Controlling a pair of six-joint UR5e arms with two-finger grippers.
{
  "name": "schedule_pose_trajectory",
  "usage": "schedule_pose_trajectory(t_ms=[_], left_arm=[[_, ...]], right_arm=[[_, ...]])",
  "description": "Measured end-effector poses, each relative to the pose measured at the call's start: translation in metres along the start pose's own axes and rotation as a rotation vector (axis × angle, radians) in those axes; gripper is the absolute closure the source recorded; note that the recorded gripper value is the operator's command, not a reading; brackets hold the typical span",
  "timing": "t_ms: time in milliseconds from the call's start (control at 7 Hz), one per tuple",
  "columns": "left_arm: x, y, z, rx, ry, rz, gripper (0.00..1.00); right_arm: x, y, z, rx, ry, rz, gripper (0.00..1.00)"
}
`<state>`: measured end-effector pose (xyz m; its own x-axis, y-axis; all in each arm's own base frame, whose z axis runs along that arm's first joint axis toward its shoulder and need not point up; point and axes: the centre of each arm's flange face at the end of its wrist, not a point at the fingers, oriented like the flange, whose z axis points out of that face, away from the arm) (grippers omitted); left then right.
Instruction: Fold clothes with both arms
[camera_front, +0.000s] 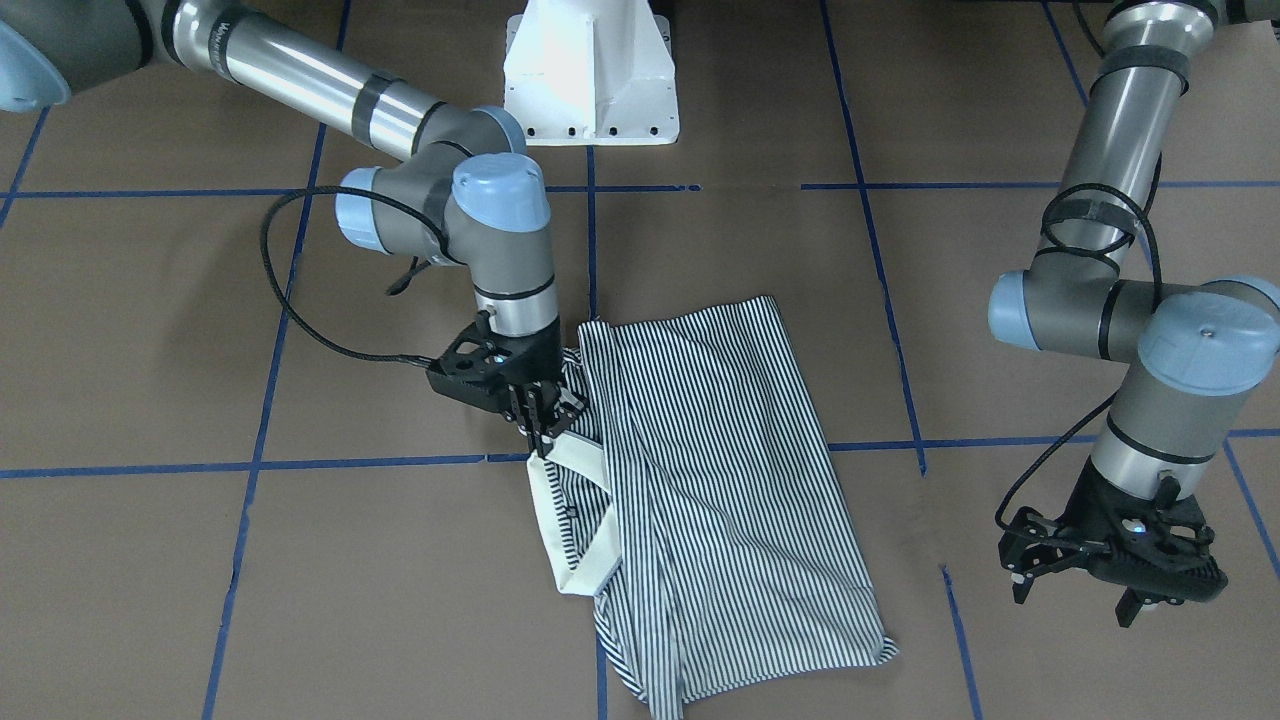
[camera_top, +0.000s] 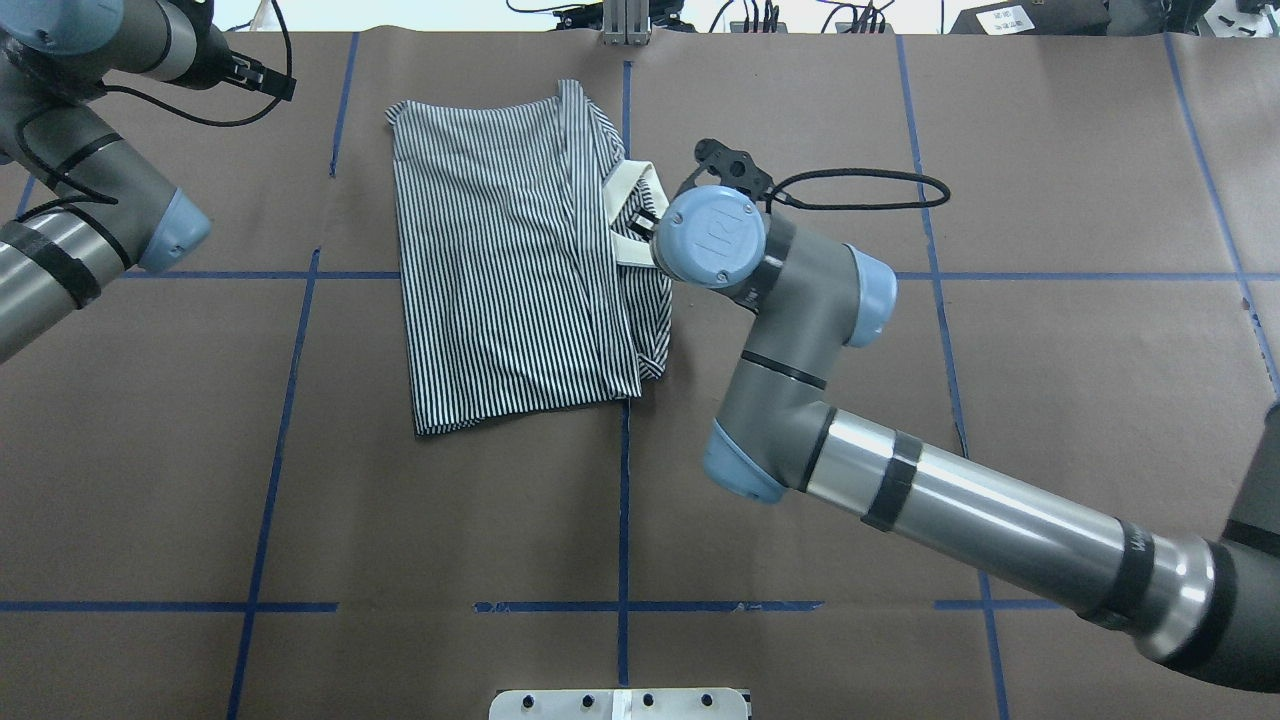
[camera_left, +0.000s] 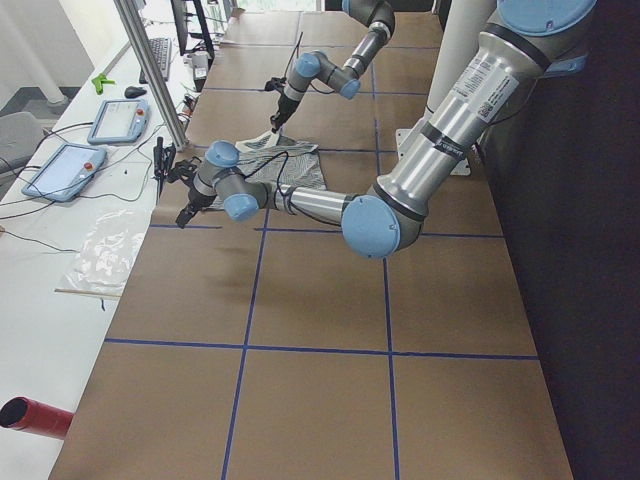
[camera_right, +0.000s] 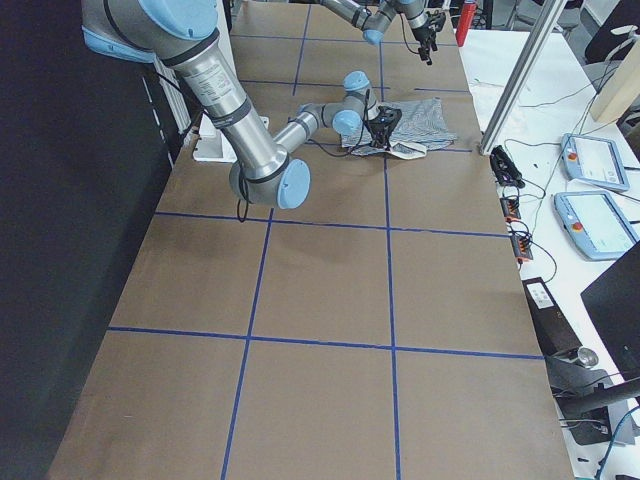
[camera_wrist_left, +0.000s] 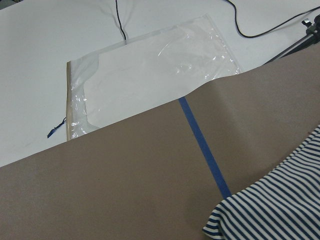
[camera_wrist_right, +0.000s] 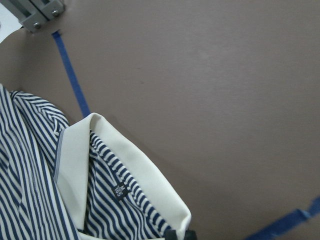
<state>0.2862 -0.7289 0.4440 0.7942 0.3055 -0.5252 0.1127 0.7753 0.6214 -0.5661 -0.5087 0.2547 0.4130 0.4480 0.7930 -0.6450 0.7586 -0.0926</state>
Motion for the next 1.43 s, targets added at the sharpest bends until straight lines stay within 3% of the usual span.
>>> schedule_pose_trajectory(t_ms=[286,571,714,1000,1429], left_arm=[[0.005,-0.002,-0.003,0.007,0.007,0.005,0.0],[0.007,-0.001,-0.004,0.009,0.01,0.007,0.0],[0.006,0.001,-0.004,0.009,0.01,0.007,0.0],[0.007,0.003,-0.006,0.01,0.012,0.008,0.0],[0.007,0.003,-0.006,0.01,0.013,0.008,0.0]], right_arm=[[0.075,0.021,-0.023,0.009,0.002,-0.036,1.0],[0.112,0.029,-0.026,0.023,0.02,-0.058,1.0],[0.118,0.03,-0.026,0.025,0.024,-0.062,0.01],[0.124,0.03,-0.027,0.029,0.03,-0.099,0.0],[0.148,0.024,-0.062,0.016,0.056,-0.321,0.0]])
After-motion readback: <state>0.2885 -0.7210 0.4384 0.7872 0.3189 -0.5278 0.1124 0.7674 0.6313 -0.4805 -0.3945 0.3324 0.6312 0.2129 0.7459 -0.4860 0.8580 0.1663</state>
